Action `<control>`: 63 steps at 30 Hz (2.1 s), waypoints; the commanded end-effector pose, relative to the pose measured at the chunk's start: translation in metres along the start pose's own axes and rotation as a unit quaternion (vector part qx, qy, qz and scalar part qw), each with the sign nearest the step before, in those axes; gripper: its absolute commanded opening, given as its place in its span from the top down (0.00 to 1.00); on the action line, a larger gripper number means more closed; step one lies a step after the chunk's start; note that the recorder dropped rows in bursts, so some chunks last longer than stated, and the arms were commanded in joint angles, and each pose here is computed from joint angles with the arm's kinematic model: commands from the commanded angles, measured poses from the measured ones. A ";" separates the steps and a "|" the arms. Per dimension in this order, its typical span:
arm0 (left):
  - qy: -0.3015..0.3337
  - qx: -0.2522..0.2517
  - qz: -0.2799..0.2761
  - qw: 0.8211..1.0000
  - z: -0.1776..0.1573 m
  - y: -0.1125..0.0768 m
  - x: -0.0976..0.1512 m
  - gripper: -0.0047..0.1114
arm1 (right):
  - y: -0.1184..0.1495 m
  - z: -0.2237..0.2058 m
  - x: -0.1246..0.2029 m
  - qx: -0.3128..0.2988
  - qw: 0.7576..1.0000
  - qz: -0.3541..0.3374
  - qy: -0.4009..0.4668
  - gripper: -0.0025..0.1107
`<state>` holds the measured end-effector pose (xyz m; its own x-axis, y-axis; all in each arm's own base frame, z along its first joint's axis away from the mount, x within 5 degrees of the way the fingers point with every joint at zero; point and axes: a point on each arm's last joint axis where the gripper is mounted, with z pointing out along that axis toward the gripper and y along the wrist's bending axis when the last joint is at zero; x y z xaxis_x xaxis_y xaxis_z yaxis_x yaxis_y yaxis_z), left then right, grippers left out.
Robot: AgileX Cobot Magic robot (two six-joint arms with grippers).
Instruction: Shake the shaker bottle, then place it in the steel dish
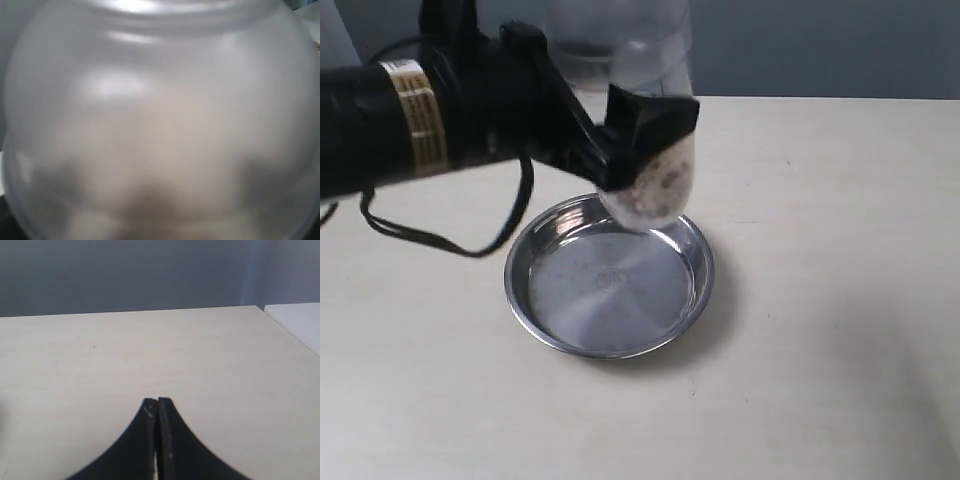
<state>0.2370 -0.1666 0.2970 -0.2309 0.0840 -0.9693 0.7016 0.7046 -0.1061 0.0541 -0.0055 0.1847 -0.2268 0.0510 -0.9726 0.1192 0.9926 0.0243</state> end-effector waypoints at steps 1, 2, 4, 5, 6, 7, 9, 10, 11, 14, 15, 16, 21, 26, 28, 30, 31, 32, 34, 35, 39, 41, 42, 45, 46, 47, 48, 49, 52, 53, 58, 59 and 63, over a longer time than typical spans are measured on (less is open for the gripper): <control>0.036 -0.005 -0.002 0.999 0.013 0.005 0.019 0.96 | 0.000 0.000 -0.001 0.002 1.000 0.000 -0.008 0.99; 0.002 0.002 0.012 1.000 0.006 0.002 -0.001 0.96 | 0.000 0.000 -0.001 0.002 1.000 0.000 -0.008 0.99; -0.046 -0.003 0.044 0.998 -0.007 -0.002 -0.030 0.96 | 0.000 0.000 -0.001 0.002 1.000 0.000 -0.008 0.99; -0.045 -0.008 0.036 0.998 -0.008 -0.002 -0.029 0.96 | 0.000 0.000 -0.001 0.002 1.000 0.000 -0.008 0.99; -0.020 -0.015 0.010 1.000 -0.004 0.000 -0.015 0.96 | 0.000 0.000 -0.001 0.002 1.000 0.000 -0.008 0.99; 0.021 -0.021 -0.012 0.999 0.002 0.004 0.009 0.96 | 0.000 0.000 -0.001 0.002 1.000 0.000 -0.008 0.99; 0.100 -0.026 -0.034 0.994 0.013 0.008 0.055 0.96 | 0.000 0.000 -0.001 0.002 1.000 0.000 -0.008 0.99; 0.118 -0.026 -0.039 0.992 0.016 0.009 0.066 0.96 | 0.000 0.000 -0.001 0.002 1.000 0.000 -0.008 0.99; 0.119 -0.027 -0.041 0.992 0.017 0.009 0.067 0.96 | 0.000 0.000 -0.001 0.002 1.000 0.000 -0.008 0.99; 0.027 0.000 -0.006 1.000 0.003 -0.001 0.020 0.96 | 0.000 0.000 -0.001 0.002 1.000 0.000 -0.008 0.99; 0.006 0.000 0.012 1.000 -0.002 -0.002 0.008 0.96 | 0.000 0.000 -0.001 0.002 1.000 0.000 -0.008 0.99; 0.001 -0.001 0.012 1.000 -0.004 -0.003 0.006 0.96 | 0.000 0.000 -0.001 0.002 1.000 0.000 -0.008 0.99; 0.115 -0.018 -0.022 0.993 0.013 0.009 0.073 0.96 | 0.000 0.000 -0.001 0.002 1.000 0.000 -0.008 0.99; 0.000 0.014 0.042 0.999 0.003 -0.001 0.018 0.96 | 0.000 0.000 -0.001 0.002 1.000 0.000 -0.008 0.99; 0.002 -0.006 0.052 0.999 0.005 0.003 0.018 0.96 | 0.000 0.000 -0.001 0.002 1.000 0.000 -0.008 0.99; 0.042 -0.025 0.031 0.998 0.013 0.010 0.038 0.96 | 0.000 0.000 -0.001 0.002 1.000 0.000 -0.008 0.99; 0.058 -0.031 0.010 0.998 0.019 0.013 0.049 0.96 | 0.000 0.000 -0.001 0.002 1.000 0.000 -0.008 0.99; 0.048 -0.024 -0.002 0.999 0.022 0.013 0.050 0.96 | 0.000 0.000 -0.001 0.002 1.000 0.000 -0.008 0.99; -0.049 0.018 0.020 0.998 0.019 0.003 0.016 0.96 | 0.000 0.000 -0.001 0.002 1.000 0.000 -0.008 0.99; -0.101 0.024 0.029 0.994 0.011 0.000 -0.010 0.96 | 0.000 0.000 -0.001 0.002 1.000 0.000 -0.008 0.99; -0.069 -0.031 0.026 0.997 0.004 0.003 -0.030 0.96 | 0.000 0.000 -0.001 0.002 1.000 0.000 -0.008 0.99; 0.049 -0.059 0.007 0.997 0.023 0.013 0.023 0.96 | 0.000 0.000 -0.001 0.002 1.000 0.000 -0.008 0.99; 0.083 -0.061 0.000 0.995 0.029 0.016 0.043 0.96 | 0.000 0.000 -0.001 0.002 1.000 0.000 -0.008 0.99; 0.072 -0.057 0.002 0.996 0.027 0.015 0.038 0.96 | 0.000 0.000 -0.001 0.002 1.000 0.000 -0.008 0.99; 0.023 -0.046 0.010 0.999 0.019 0.010 0.016 0.96 | 0.000 0.000 -0.001 0.002 1.000 0.000 -0.008 0.99; -0.023 -0.038 0.024 0.999 0.009 0.005 -0.007 0.96 | 0.000 0.000 -0.001 0.002 1.000 0.000 -0.008 0.99; -0.049 -0.036 0.035 0.997 0.002 0.002 -0.021 0.96 | 0.000 0.000 -0.001 0.002 1.000 0.000 -0.008 0.99; -0.062 -0.041 0.037 0.997 -0.003 0.001 -0.030 0.96 | 0.000 0.000 -0.001 0.002 1.000 0.000 -0.008 0.99; 0.029 -0.061 0.001 0.998 0.012 0.010 0.017 0.96 | 0.000 0.000 -0.001 0.002 1.000 0.000 -0.008 0.99; 0.063 -0.062 -0.005 0.996 0.019 0.013 0.036 0.96 | 0.000 0.000 -0.001 0.002 1.000 0.000 -0.008 0.99; -0.002 -0.053 0.019 0.998 0.007 0.007 0.000 0.96 | 0.000 0.000 -0.001 0.002 1.000 0.000 -0.008 0.99; -0.033 -0.049 0.025 0.998 0.000 0.004 -0.016 0.96 | 0.000 0.000 -0.001 0.002 1.000 0.000 -0.008 0.99; 0.005 -0.053 0.015 0.998 0.005 0.007 0.007 0.96 | 0.000 0.000 -0.001 0.002 1.000 0.000 -0.008 0.99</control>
<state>0.2442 -0.1625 0.3027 -0.1978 0.1146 -0.9735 0.6178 0.7857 -0.0331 0.0541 -0.0055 0.1847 -0.2268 0.0510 -0.9726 0.1192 0.9926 0.0243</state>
